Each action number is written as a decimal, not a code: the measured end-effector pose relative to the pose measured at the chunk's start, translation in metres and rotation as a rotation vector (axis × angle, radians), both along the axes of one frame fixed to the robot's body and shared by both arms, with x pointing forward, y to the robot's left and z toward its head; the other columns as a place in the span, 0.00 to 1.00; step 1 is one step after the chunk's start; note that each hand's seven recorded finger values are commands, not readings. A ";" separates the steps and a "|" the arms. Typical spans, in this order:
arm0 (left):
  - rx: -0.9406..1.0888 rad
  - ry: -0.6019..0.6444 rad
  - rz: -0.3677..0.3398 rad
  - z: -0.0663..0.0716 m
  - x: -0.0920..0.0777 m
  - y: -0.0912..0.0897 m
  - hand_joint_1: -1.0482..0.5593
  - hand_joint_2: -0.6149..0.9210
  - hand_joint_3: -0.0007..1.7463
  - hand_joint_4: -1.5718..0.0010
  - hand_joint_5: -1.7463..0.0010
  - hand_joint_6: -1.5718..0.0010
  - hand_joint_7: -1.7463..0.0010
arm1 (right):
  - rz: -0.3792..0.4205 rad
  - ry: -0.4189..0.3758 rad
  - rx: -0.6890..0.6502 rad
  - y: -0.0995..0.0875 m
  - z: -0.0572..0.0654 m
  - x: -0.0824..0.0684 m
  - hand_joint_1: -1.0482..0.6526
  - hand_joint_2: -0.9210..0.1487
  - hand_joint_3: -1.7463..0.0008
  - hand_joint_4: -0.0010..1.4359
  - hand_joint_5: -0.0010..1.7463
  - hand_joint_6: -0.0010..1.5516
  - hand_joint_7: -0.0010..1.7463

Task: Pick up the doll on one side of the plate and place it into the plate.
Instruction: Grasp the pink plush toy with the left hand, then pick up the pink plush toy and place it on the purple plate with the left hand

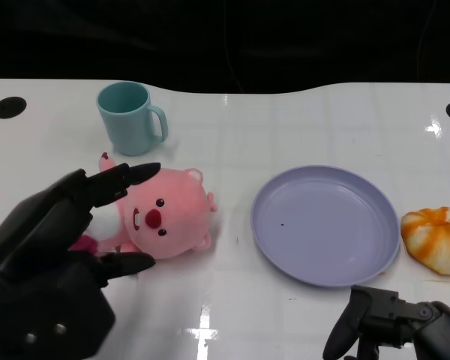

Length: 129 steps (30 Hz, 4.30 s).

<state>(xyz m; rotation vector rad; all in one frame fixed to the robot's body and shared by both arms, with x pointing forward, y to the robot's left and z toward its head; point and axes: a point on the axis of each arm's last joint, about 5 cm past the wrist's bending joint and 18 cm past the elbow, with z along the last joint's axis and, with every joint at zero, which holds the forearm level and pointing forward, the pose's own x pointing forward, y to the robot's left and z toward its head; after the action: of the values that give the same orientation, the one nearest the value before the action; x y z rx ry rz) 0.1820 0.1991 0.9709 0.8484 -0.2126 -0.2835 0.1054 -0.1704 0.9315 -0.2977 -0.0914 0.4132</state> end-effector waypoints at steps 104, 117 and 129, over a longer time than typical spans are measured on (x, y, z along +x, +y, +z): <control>0.227 0.027 0.148 -0.099 0.108 -0.039 0.55 0.76 0.59 0.42 0.00 0.56 0.00 | -0.007 -0.003 -0.010 0.001 0.001 -0.002 0.57 0.38 0.36 0.47 0.95 0.39 0.76; 0.157 -0.065 0.076 -0.066 0.109 -0.053 0.56 0.68 0.70 0.40 0.00 0.53 0.00 | -0.008 0.006 -0.004 0.000 -0.002 0.000 0.58 0.38 0.37 0.48 0.95 0.40 0.75; 0.100 -0.096 -0.043 -0.033 0.119 -0.108 0.53 0.67 0.66 0.40 0.00 0.54 0.00 | -0.005 0.002 -0.006 0.000 -0.002 0.000 0.57 0.38 0.36 0.46 0.94 0.40 0.76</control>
<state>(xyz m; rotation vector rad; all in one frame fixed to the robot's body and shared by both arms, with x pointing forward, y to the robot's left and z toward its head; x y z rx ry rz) 0.3013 0.0910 0.9382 0.9582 -0.3090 -0.2959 0.1053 -0.1699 0.9294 -0.3031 -0.0872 0.4094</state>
